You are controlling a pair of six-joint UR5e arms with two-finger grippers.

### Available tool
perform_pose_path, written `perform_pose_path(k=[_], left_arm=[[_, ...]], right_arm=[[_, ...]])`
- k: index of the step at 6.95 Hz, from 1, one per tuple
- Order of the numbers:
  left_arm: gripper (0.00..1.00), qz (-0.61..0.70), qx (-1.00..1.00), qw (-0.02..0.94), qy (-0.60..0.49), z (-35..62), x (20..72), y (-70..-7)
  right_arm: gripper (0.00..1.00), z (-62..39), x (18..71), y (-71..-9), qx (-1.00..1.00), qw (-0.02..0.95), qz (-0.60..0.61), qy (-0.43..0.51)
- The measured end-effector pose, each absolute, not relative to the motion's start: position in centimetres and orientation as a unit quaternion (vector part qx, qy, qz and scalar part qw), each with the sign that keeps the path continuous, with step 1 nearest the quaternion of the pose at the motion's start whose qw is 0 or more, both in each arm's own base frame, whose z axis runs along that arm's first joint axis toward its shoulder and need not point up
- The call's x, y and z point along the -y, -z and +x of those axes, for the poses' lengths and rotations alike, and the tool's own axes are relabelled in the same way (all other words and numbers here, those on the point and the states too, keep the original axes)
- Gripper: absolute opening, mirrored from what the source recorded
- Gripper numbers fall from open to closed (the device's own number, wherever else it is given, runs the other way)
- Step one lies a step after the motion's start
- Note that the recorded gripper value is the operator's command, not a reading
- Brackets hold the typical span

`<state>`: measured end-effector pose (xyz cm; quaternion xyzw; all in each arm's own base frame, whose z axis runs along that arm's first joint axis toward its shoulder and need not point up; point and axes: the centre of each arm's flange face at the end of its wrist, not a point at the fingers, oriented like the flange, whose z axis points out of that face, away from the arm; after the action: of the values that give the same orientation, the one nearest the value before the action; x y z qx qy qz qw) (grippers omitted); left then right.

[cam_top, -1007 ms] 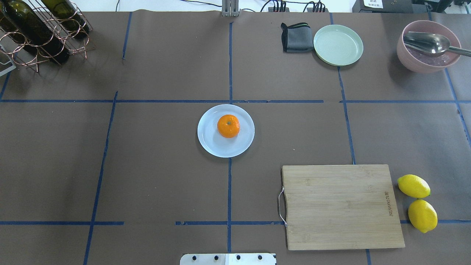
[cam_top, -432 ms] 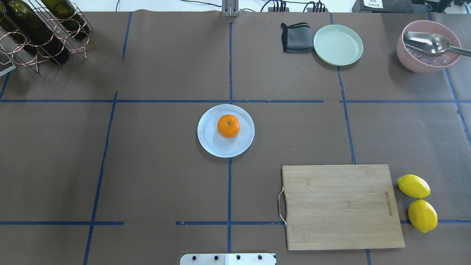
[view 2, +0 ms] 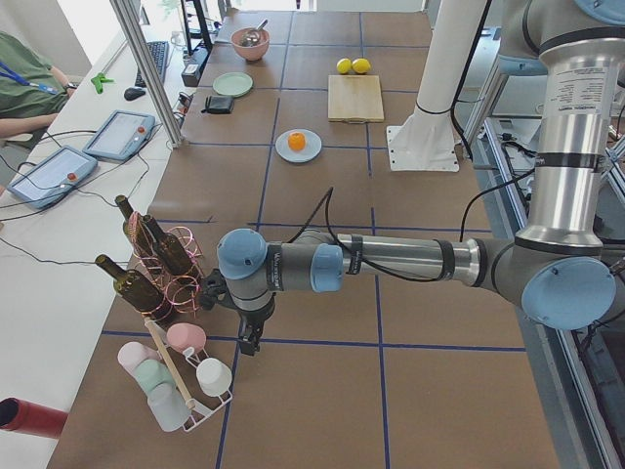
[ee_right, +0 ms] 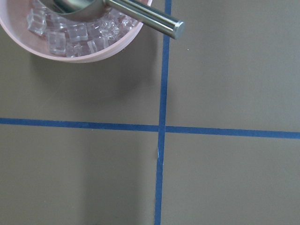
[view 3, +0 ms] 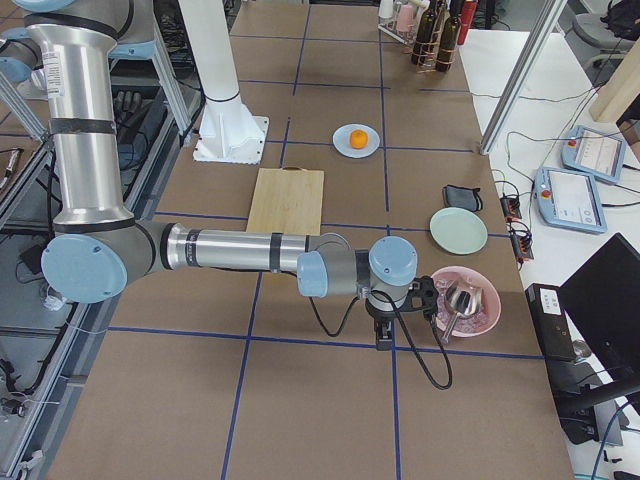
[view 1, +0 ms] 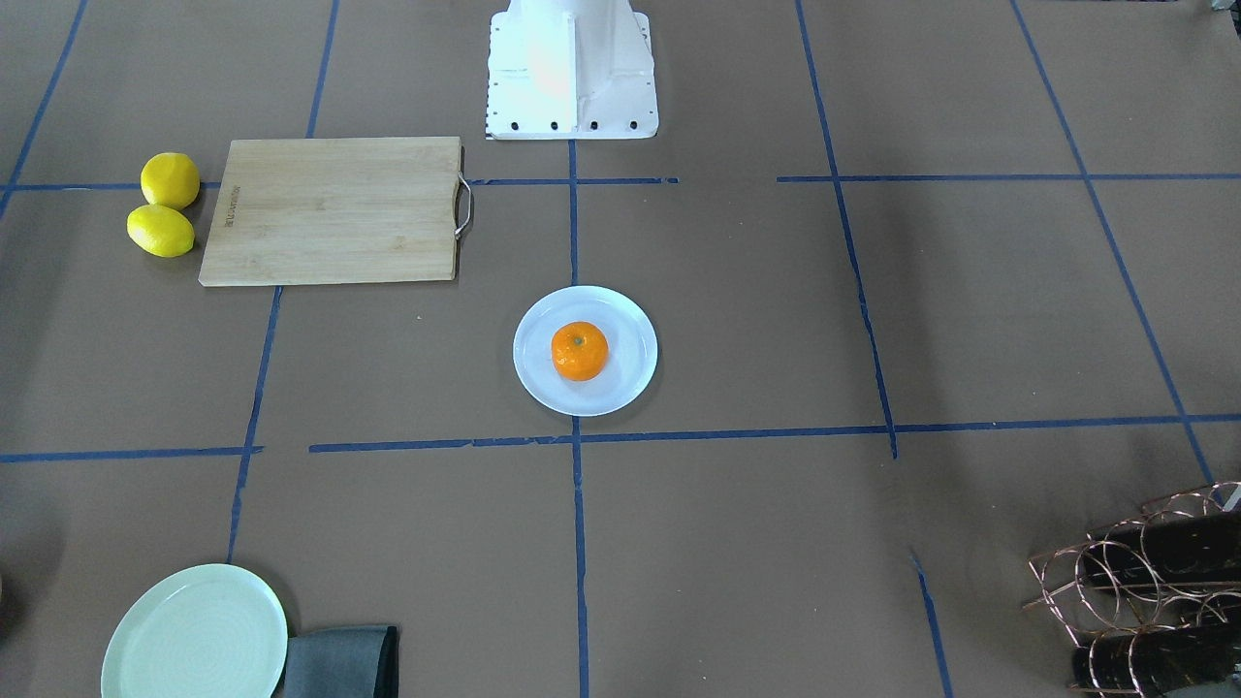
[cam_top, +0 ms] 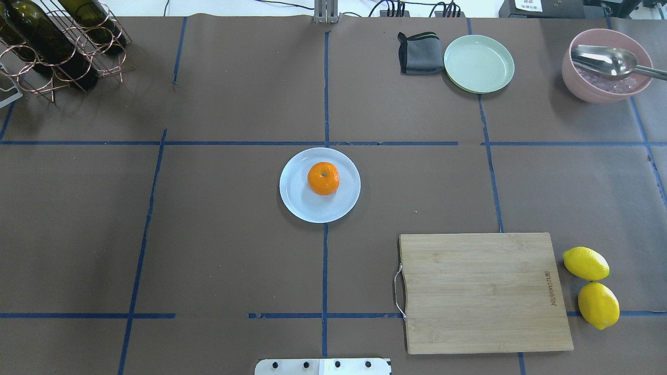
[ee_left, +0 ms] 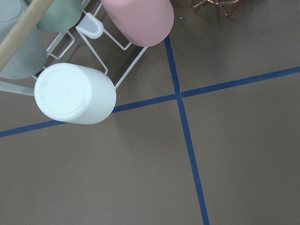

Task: Pick orange to plate

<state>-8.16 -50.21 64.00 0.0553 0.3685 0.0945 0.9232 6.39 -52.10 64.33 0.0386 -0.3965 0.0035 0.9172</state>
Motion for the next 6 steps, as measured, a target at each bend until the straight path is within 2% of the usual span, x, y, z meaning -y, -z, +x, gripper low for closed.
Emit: perform_pose_path(k=[6], left_arm=[[1.00, 0.050, -0.370, 0.923, -0.091, -8.2, 50.1, -64.4]], right_arm=[[1.00, 7.3, 51.1, -62.3, 0.402, 0.915, 0.027, -0.020]])
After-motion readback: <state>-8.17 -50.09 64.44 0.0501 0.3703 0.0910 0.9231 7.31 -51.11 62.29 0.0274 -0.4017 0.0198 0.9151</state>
